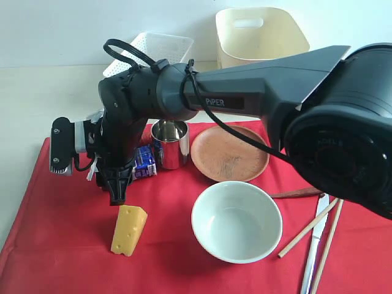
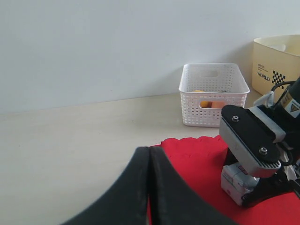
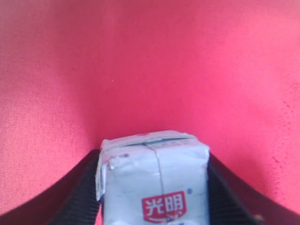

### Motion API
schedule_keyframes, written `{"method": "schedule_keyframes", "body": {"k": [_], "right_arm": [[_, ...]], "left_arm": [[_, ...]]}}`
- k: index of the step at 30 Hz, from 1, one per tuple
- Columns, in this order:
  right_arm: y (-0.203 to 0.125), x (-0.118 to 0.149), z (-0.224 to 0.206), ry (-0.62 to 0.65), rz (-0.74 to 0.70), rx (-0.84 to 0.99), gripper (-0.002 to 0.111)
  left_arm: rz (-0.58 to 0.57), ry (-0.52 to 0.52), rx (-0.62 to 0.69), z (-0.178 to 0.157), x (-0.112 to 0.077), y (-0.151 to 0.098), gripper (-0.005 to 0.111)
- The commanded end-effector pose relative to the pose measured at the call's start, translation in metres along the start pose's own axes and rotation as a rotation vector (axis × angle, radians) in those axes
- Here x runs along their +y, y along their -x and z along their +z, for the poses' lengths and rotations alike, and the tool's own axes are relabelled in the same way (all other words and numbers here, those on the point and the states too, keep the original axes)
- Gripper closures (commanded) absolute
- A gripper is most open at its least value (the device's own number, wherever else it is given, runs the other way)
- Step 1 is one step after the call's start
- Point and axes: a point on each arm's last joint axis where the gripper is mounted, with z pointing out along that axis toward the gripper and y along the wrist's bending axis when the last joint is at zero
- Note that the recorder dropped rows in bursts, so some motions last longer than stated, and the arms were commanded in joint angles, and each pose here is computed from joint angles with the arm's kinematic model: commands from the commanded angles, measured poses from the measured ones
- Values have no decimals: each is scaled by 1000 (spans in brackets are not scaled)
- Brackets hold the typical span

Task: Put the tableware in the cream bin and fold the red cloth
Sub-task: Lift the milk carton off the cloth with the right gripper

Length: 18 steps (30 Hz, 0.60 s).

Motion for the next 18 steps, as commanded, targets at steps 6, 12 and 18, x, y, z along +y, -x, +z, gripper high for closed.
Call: {"method": "schedule_keyframes", "body": {"k": [6, 12, 18], "right_arm": [[-1, -1, 1, -1, -8, 9, 108], [-1, -1, 1, -3, 10, 8, 108], [-1, -1, 1, -4, 12, 7, 108]], "left_arm": [[-5, 5, -4, 0, 0, -1, 106], [-3, 5, -4, 0, 0, -1, 106], [-5, 5, -4, 0, 0, -1, 106]]}}
